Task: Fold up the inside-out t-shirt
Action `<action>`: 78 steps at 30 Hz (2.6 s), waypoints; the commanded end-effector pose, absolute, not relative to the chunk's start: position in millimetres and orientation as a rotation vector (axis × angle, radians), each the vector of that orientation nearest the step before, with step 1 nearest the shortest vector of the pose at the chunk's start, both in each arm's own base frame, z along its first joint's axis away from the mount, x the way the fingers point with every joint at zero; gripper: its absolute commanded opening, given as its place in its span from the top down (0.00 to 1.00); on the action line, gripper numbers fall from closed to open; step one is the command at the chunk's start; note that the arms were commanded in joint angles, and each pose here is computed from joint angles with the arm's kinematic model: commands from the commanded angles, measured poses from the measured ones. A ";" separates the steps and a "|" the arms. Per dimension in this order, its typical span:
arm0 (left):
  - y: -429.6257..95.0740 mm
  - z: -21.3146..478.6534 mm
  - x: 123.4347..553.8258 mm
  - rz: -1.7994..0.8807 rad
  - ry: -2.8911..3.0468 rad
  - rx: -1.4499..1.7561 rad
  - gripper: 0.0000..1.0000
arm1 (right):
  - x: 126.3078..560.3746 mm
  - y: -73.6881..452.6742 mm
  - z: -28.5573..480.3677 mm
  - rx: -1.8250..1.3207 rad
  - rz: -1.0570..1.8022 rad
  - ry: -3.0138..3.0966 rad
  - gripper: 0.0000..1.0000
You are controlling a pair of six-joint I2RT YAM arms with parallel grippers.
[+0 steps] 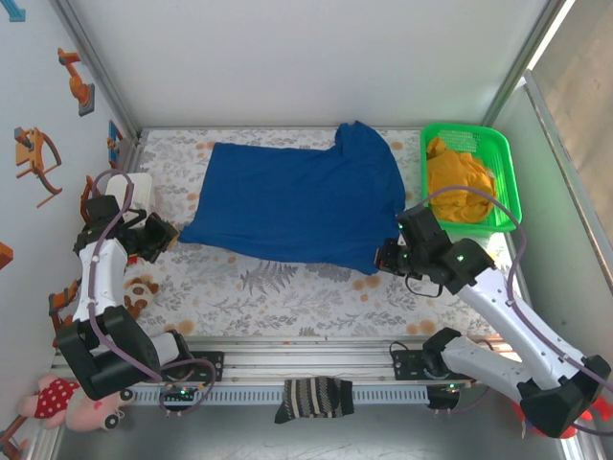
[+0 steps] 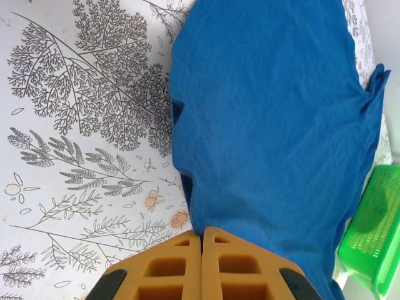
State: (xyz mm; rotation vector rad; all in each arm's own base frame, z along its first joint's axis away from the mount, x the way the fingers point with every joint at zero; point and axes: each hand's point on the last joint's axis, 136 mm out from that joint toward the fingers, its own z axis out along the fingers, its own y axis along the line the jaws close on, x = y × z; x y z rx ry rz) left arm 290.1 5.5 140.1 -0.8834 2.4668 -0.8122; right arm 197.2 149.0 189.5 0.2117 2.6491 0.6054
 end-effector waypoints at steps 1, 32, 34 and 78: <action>4.0 140.1 290.0 -0.843 2.456 -0.905 1.00 | 209.1 138.9 200.8 0.238 0.572 2.594 1.00; -2.0 81.3 475.0 -0.939 2.576 -0.875 0.84 | 479.1 103.9 150.7 0.534 0.666 2.534 0.91; -1.2 81.9 484.9 -0.957 2.561 -0.874 0.69 | 486.9 102.7 155.2 0.516 0.651 2.516 0.65; -33.8 10.1 371.0 -0.774 2.794 -0.951 0.72 | 359.0 56.7 38.3 0.745 0.331 2.692 1.00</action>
